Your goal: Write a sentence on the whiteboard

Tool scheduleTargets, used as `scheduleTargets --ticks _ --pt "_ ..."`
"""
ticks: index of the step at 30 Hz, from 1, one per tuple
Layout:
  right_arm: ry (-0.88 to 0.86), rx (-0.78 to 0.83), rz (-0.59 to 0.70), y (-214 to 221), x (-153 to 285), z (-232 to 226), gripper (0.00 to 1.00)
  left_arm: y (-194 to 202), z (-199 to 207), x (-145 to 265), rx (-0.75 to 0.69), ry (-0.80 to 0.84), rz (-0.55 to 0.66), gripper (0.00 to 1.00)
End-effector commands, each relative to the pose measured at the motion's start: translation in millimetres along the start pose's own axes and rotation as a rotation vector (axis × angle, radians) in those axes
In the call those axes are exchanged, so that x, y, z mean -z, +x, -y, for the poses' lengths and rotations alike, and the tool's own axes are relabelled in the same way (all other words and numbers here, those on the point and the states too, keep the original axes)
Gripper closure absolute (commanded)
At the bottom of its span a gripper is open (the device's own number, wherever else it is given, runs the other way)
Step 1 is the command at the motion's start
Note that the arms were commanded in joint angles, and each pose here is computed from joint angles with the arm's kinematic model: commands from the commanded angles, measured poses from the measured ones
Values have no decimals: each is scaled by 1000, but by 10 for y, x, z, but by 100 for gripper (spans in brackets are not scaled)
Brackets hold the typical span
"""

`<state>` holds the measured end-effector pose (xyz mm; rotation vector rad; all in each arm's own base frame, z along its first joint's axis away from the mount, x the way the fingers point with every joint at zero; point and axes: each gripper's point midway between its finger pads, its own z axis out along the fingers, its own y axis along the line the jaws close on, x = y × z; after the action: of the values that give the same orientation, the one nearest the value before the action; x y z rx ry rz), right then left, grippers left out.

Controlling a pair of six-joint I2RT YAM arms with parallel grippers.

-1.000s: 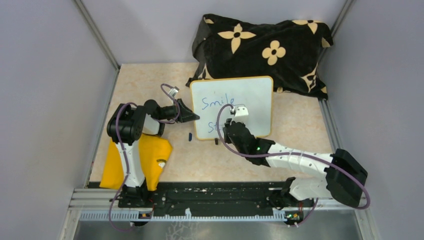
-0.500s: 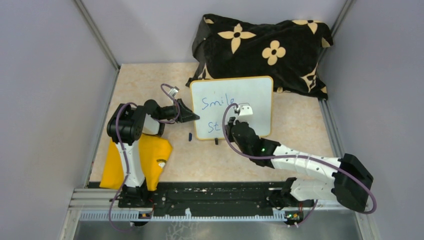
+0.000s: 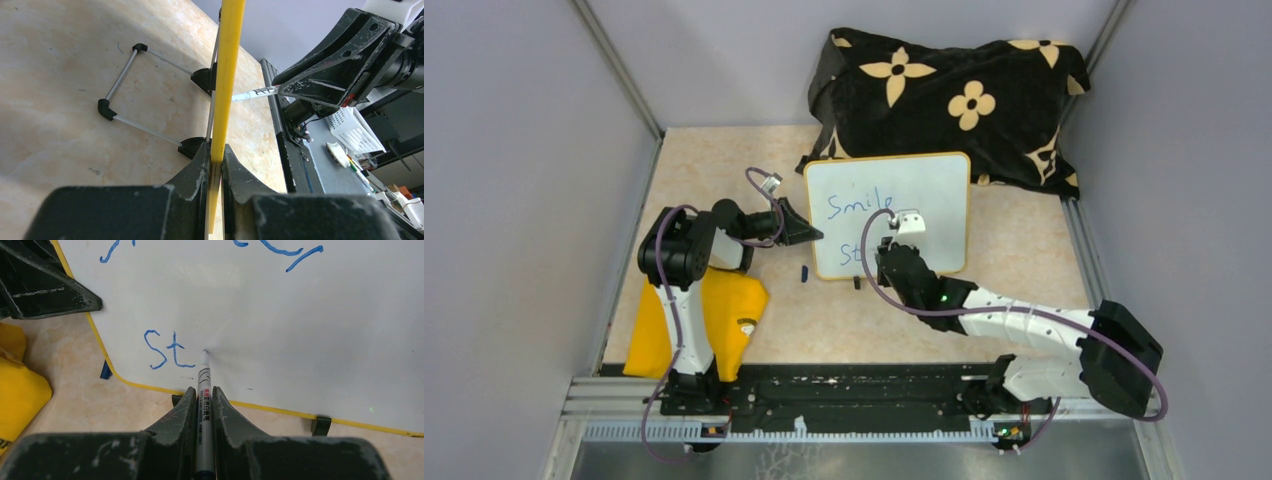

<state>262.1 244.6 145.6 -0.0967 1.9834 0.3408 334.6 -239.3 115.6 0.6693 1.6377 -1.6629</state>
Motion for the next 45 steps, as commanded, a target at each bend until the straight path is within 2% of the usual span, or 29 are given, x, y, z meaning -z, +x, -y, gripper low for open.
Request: scheduleTargets --ticks 1,18,29,45 --pt "12 -36 56 -262 -36 -49 100 70 42 -41 -143 49 14 100" --pt "-19 -19 12 -135 -118 -143 100 68 39 -43 -142 49 14 100" --pt "4 -1 -33 58 -88 -25 100 67 40 -43 -142 49 14 100" --pt "25 6 -31 73 -29 74 100 69 41 -42 -143 50 13 100"
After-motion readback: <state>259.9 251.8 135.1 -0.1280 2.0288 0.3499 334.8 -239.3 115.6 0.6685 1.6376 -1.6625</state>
